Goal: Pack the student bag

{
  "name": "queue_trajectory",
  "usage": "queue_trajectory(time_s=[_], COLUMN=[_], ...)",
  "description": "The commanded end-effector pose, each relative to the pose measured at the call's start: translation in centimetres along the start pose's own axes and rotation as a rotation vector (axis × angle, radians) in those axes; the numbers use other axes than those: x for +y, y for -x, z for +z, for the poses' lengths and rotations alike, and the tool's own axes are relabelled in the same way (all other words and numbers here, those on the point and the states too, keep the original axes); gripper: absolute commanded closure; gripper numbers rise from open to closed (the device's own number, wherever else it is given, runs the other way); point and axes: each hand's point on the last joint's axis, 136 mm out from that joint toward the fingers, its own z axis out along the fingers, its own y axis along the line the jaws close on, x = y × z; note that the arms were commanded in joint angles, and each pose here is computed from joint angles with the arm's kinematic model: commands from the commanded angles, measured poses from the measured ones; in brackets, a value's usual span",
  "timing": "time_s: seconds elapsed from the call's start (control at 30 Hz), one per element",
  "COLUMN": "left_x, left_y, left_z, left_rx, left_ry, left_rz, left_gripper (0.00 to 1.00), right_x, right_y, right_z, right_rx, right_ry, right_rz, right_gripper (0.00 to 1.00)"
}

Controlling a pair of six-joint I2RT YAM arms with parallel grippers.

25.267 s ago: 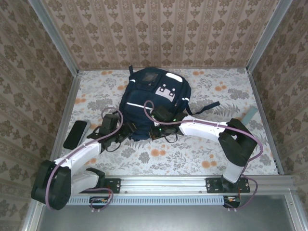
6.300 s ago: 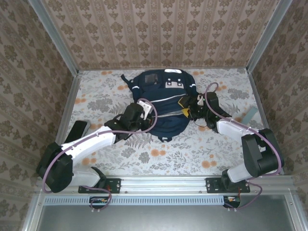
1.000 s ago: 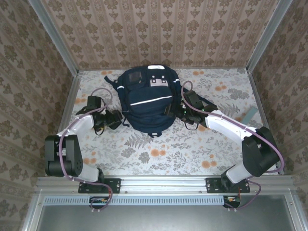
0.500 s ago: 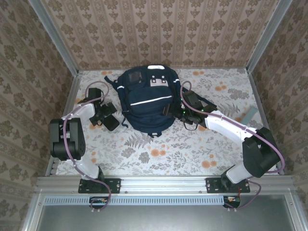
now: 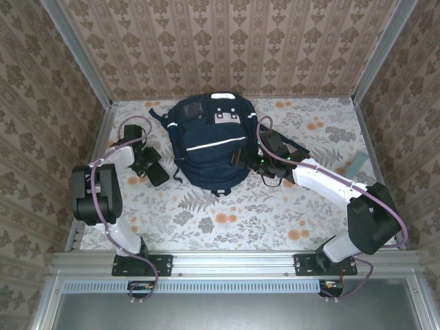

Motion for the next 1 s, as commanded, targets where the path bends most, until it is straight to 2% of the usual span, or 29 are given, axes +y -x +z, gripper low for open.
queue_trajectory(time_s=[0.0, 0.2, 0.4, 0.5, 0.67, 0.77, 0.97], left_x=[-2.1, -6.4, -10.4, -12.1, -13.7, -14.3, -14.8], left_y=[-0.3, -3.0, -6.0, -7.0, -7.9, -8.2, -8.6], left_z=[-2.8, -8.4, -12.1, -13.1, -13.8, -13.8, -13.6], left_rx=[-0.027, -0.031, 0.027, 0.053, 0.088, 0.108, 0.124], left_ry=[-0.118, -0.367, -0.583, -0.65, -0.698, -0.721, -0.748], left_rz=[-0.007, -0.019, -0.047, -0.042, -0.029, -0.028, -0.034], left_gripper=[0.36, 0.33, 0.33, 0.33, 0.33, 0.33, 0.33], right_x=[2.5, 7.8, 14.9, 17.5, 19.0, 19.1, 18.8], right_y=[0.2, -2.0, -4.9, -6.0, -6.4, -6.1, -5.3], right_z=[-0.7, -0.1, 0.4, 0.8, 1.8, 2.3, 2.7], right_rx=[-0.014, 0.041, 0.119, 0.146, 0.15, 0.134, 0.089], right_ry=[0.08, 0.254, 0.468, 0.546, 0.58, 0.573, 0.546], right_rz=[-0.035, -0.104, -0.135, -0.126, -0.098, -0.09, -0.09], right_gripper=[0.01, 0.04, 0.04, 0.05, 0.08, 0.14, 0.38])
